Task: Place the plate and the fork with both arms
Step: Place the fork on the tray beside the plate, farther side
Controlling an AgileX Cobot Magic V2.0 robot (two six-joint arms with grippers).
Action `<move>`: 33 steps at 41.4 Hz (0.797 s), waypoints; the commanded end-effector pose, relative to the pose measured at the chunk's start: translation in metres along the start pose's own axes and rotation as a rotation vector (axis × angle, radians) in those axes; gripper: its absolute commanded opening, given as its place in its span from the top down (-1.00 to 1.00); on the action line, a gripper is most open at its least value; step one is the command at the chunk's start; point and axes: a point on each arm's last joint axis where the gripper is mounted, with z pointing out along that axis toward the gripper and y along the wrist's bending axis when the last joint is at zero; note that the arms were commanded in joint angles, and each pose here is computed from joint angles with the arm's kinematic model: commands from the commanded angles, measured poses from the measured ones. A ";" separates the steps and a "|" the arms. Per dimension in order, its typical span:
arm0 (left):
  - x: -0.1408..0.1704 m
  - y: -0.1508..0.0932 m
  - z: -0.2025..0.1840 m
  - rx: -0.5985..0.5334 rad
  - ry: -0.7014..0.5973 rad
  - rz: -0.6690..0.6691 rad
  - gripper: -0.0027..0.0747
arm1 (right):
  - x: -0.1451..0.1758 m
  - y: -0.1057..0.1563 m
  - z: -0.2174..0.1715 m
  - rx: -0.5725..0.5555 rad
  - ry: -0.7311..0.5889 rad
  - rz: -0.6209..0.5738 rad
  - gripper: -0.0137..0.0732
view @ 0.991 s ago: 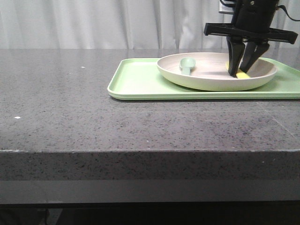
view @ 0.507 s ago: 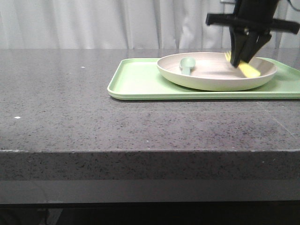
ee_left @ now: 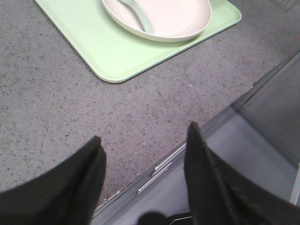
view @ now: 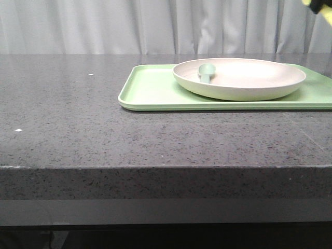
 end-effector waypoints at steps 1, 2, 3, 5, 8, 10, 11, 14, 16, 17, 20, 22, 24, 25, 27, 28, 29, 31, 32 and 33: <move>-0.011 -0.003 -0.006 0.002 -0.087 -0.008 -0.05 | 0.008 -0.008 -0.022 -0.011 0.041 -0.012 0.61; -0.011 -0.003 -0.006 0.002 -0.087 -0.008 -0.05 | 0.009 -0.009 -0.018 -0.010 0.053 -0.014 0.61; -0.011 -0.003 -0.006 0.002 -0.087 -0.008 -0.05 | 0.010 -0.012 -0.014 -0.008 0.066 -0.017 0.61; -0.011 -0.003 -0.006 0.002 -0.087 -0.008 -0.05 | 0.011 -0.014 -0.005 -0.006 0.092 -0.022 0.61; -0.011 -0.003 -0.006 0.002 -0.087 -0.008 -0.05 | 0.014 -0.016 0.011 -0.004 0.137 -0.035 0.61; -0.011 -0.003 -0.006 0.002 -0.087 -0.008 -0.05 | 0.015 -0.016 0.019 -0.008 0.157 -0.042 0.61; -0.011 -0.003 -0.006 0.002 -0.087 -0.008 -0.05 | 0.015 -0.016 0.024 -0.012 0.170 -0.044 0.61; -0.011 -0.003 -0.006 0.002 -0.087 -0.008 -0.05 | 0.015 -0.017 0.038 -0.024 0.200 -0.047 0.61; -0.011 -0.003 -0.006 0.002 -0.087 -0.008 -0.05 | 0.015 -0.018 0.047 -0.024 0.220 -0.044 0.61; -0.011 -0.003 -0.006 0.002 -0.087 -0.008 -0.05 | 0.015 -0.018 0.051 -0.023 0.230 -0.042 0.61; -0.011 -0.003 -0.006 0.002 -0.087 -0.008 -0.05 | 0.016 -0.019 0.062 -0.022 0.252 -0.039 0.61; -0.011 -0.003 -0.006 0.002 -0.087 -0.008 -0.05 | 0.016 -0.020 0.069 -0.021 0.264 -0.043 0.61; -0.011 -0.003 -0.006 0.002 -0.087 -0.008 -0.05 | 0.017 -0.021 0.075 -0.020 0.277 -0.041 0.61; -0.011 -0.003 -0.006 0.002 -0.087 -0.008 -0.05 | 0.017 -0.021 0.076 -0.020 0.280 -0.041 0.61; -0.011 -0.003 -0.006 0.002 -0.087 -0.008 -0.05 | 0.017 -0.022 0.081 -0.020 0.290 -0.039 0.60; -0.011 -0.003 -0.006 0.002 -0.087 -0.008 -0.05 | 0.017 -0.022 0.081 -0.019 0.291 -0.039 0.59; -0.011 -0.003 -0.006 0.002 -0.087 -0.008 -0.05 | 0.017 -0.022 0.083 -0.019 0.294 -0.039 0.58; -0.011 -0.003 -0.006 0.002 -0.087 -0.008 -0.05 | 0.017 -0.022 0.083 -0.018 0.294 -0.039 0.52; -0.011 -0.003 -0.006 0.002 -0.087 -0.008 -0.05 | 0.017 -0.022 0.083 -0.018 0.294 -0.039 0.48; -0.011 -0.003 -0.006 0.002 -0.087 -0.008 -0.05 | 0.017 -0.022 0.083 -0.017 0.292 -0.039 0.42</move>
